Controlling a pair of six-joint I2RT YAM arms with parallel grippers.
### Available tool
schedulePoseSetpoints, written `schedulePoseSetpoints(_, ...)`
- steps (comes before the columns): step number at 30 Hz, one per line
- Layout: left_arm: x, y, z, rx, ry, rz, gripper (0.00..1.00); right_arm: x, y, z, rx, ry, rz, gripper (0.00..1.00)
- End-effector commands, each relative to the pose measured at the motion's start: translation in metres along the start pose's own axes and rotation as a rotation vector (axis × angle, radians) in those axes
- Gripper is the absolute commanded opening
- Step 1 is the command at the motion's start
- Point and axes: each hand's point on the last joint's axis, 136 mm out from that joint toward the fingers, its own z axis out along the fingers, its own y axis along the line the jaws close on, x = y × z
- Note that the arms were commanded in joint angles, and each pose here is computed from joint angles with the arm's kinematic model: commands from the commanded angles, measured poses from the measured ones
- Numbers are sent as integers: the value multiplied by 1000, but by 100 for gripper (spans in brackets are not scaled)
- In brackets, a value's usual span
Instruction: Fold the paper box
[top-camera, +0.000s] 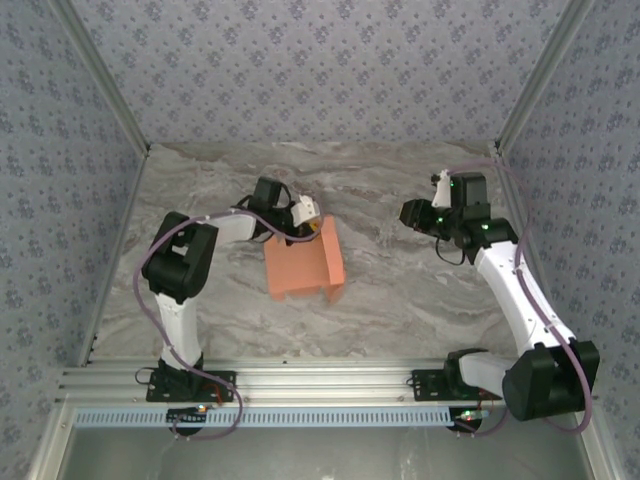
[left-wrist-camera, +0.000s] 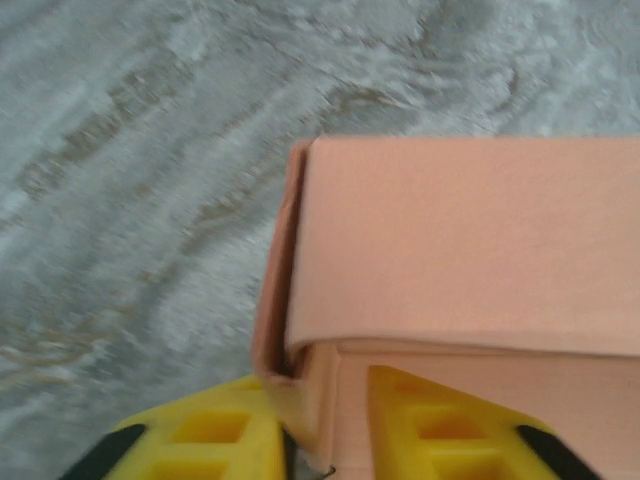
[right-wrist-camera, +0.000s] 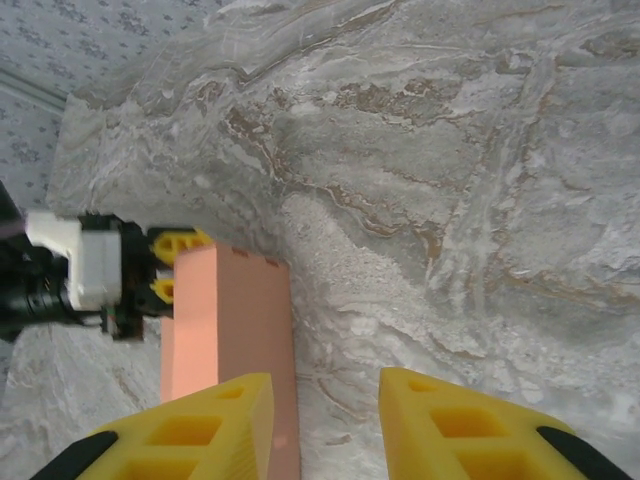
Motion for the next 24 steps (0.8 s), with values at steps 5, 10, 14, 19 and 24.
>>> schedulePoseSetpoints(5,-15,-10,0,-83,-4,20,11,14,15,27,-45,38,81,38)
schedulePoseSetpoints(10,-15,-1,-2,-174,3,-47,1,26,22,43,-52,124,71,40)
schedulePoseSetpoints(14,-13,8,-14,-350,-8,-157,2,36,27,53,-55,165,81,42)
schedulePoseSetpoints(19,0,19,-40,-574,-17,-427,2,43,39,65,-112,253,131,43)
schedulePoseSetpoints(24,25,18,-60,-740,-58,-677,3,43,37,73,-121,221,-65,44)
